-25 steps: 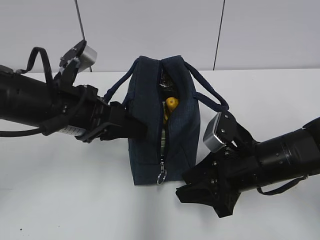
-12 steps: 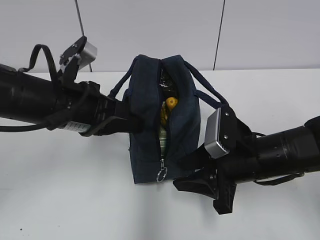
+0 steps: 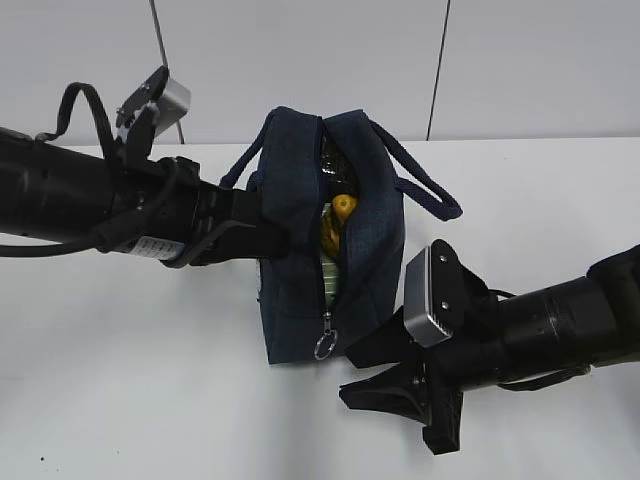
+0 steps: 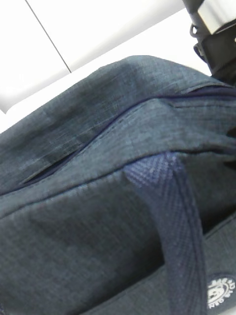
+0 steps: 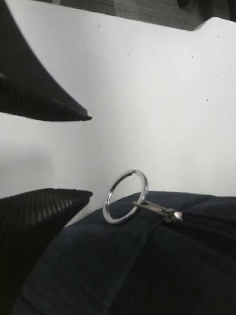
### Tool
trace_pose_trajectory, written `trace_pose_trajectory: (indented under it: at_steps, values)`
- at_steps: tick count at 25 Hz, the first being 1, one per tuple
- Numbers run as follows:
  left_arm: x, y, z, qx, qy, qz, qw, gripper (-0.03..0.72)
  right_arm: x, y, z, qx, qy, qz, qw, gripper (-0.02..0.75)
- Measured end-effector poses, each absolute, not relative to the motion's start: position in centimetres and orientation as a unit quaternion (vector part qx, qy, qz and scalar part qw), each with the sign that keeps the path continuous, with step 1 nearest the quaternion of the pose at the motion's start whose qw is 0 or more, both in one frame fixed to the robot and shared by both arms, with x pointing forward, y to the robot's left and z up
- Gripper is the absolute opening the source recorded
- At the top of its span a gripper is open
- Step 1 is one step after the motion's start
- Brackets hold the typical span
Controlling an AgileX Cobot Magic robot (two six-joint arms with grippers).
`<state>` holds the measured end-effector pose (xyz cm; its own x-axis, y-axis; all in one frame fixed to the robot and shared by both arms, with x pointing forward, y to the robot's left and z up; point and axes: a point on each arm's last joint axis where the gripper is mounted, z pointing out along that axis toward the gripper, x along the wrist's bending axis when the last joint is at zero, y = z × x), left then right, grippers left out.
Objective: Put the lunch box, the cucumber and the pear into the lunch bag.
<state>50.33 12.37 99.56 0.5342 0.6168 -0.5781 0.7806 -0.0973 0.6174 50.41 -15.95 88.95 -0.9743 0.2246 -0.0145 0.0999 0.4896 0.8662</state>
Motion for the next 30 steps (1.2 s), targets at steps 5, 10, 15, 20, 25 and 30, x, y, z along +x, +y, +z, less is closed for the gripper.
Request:
trace_pose_trajectory:
  at_steps: [5,10,15,20,25,30]
  values:
    - [50.3,12.4,99.6,0.736,0.474,-0.086,0.476,-0.012,51.3,-15.7,88.8,0.087,0.860,0.498,0.069,0.357]
    - [50.3,12.4,99.6,0.736,0.474,-0.086,0.476,-0.012,52.1,-15.6,89.1,0.083,0.860,0.496,0.084,0.357]
    - [50.3,12.4,99.6,0.736,0.474,-0.086,0.476,-0.012,52.4,-15.5,89.3,0.082,0.859,0.498,0.088,0.357]
    - [50.3,12.4,99.6,0.736,0.474,-0.086,0.476,-0.012,52.5,-15.4,88.8,0.084,0.859,0.499,0.081,0.357]
    - [50.3,12.4,99.6,0.736,0.474,-0.086,0.476,-0.012,53.1,-15.1,87.9,0.084,0.854,0.510,0.065,0.357]
    - [50.3,12.4,99.6,0.736,0.474,-0.086,0.476,-0.013,53.1,-15.0,87.7,0.084,0.852,0.514,0.059,0.357]
